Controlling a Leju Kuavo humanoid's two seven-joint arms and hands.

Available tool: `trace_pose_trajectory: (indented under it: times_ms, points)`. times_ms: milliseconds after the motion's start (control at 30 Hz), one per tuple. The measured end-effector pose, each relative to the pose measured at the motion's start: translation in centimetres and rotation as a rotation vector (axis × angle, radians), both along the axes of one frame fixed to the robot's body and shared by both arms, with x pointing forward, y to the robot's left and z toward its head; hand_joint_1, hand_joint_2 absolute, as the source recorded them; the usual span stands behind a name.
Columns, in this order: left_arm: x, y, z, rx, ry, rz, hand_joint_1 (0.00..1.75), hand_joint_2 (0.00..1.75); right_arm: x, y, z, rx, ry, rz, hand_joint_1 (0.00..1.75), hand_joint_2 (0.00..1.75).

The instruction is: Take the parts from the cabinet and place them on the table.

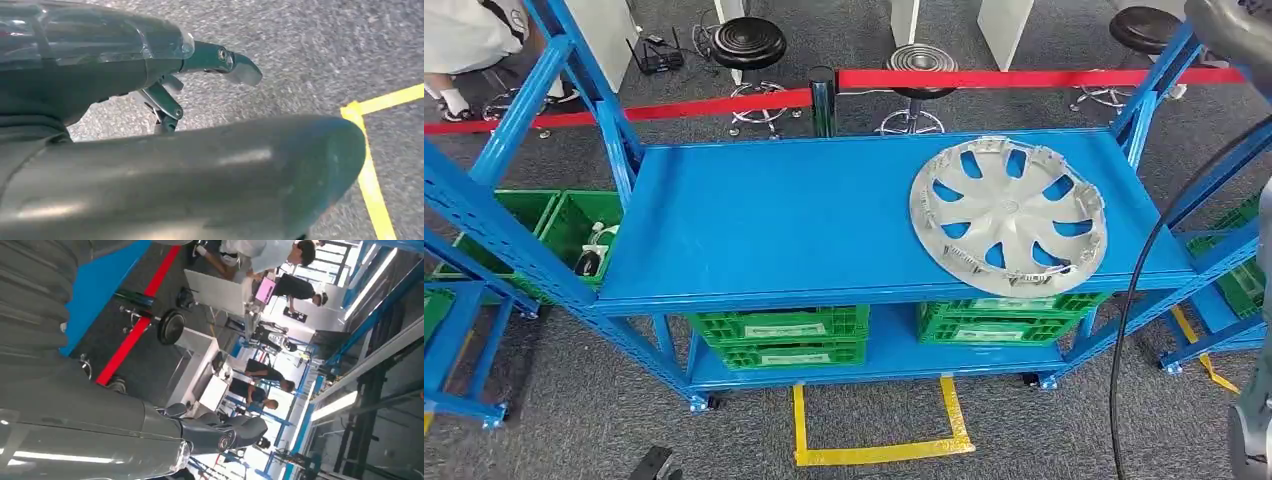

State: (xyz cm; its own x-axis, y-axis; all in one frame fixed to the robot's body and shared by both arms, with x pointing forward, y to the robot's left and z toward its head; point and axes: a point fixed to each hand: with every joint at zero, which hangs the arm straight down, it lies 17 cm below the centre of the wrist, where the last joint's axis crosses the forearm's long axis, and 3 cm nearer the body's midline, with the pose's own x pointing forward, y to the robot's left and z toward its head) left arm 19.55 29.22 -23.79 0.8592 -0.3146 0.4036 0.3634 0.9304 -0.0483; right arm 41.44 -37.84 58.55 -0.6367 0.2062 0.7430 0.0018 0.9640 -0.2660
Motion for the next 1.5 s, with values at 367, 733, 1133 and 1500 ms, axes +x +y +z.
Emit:
trace_pose_trajectory:
  times_ms: [367, 733, 1133, 1500]
  points:
    - [0.3, 0.5, 0.0, 0.020, -0.005, 0.008, 0.00, 0.00, 0.1, -0.7, 0.0, -0.002, 0.006, -0.030, 0.00, 1.75]
    - [-0.9, 1.3, -0.6, 0.052, 0.023, 0.015, 0.00, 0.00, 2.2, -3.5, -2.7, -0.434, 0.049, -0.441, 0.00, 1.75]
    - [-1.8, 1.5, -0.9, 0.074, 0.051, 0.010, 0.00, 0.00, 4.3, -5.8, -4.4, -0.773, 0.131, -0.670, 0.00, 1.75]
    - [-2.5, 1.4, -1.1, 0.075, 0.064, -0.022, 0.00, 0.00, 6.4, -7.9, -4.7, -1.078, 0.144, -0.750, 0.00, 1.75]
